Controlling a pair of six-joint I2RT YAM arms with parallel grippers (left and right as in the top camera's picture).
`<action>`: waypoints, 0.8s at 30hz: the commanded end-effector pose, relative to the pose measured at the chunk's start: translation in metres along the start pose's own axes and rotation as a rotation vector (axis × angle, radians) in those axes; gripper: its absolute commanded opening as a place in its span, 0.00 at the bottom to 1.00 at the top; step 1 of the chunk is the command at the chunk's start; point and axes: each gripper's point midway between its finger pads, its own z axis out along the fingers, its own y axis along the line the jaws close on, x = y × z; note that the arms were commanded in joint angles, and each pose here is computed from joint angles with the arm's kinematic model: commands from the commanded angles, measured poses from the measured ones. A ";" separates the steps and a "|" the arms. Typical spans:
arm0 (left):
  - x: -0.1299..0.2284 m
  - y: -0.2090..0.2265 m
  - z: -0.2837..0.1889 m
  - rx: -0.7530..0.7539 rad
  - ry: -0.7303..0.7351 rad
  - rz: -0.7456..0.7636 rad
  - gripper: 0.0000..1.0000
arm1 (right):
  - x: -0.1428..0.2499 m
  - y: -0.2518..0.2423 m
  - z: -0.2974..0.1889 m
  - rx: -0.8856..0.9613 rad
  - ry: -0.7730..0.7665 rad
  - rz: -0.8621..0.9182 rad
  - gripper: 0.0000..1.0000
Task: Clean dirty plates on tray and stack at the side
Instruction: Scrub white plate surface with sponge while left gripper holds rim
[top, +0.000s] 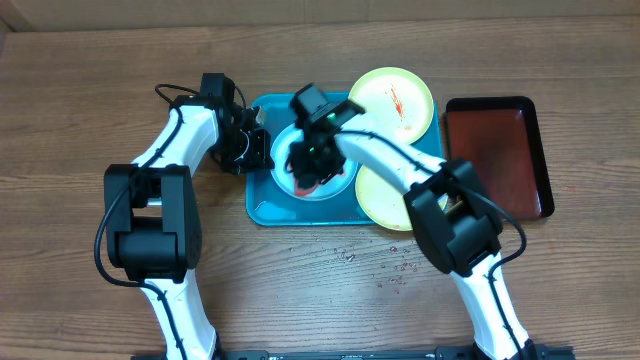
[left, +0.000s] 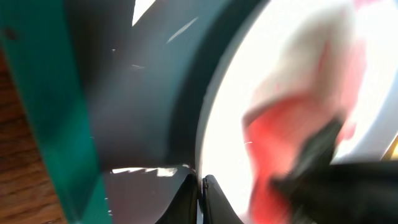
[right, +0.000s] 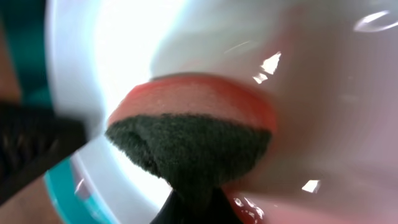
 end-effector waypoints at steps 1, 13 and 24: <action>0.002 0.000 0.002 -0.009 0.011 -0.014 0.04 | -0.039 -0.083 -0.007 0.171 -0.082 0.121 0.04; 0.001 0.010 0.002 -0.062 0.006 -0.016 0.04 | -0.085 -0.091 -0.048 0.211 -0.215 0.038 0.04; 0.004 0.010 0.002 -0.063 0.018 -0.013 0.05 | -0.072 -0.041 -0.021 0.180 -0.231 -0.077 0.04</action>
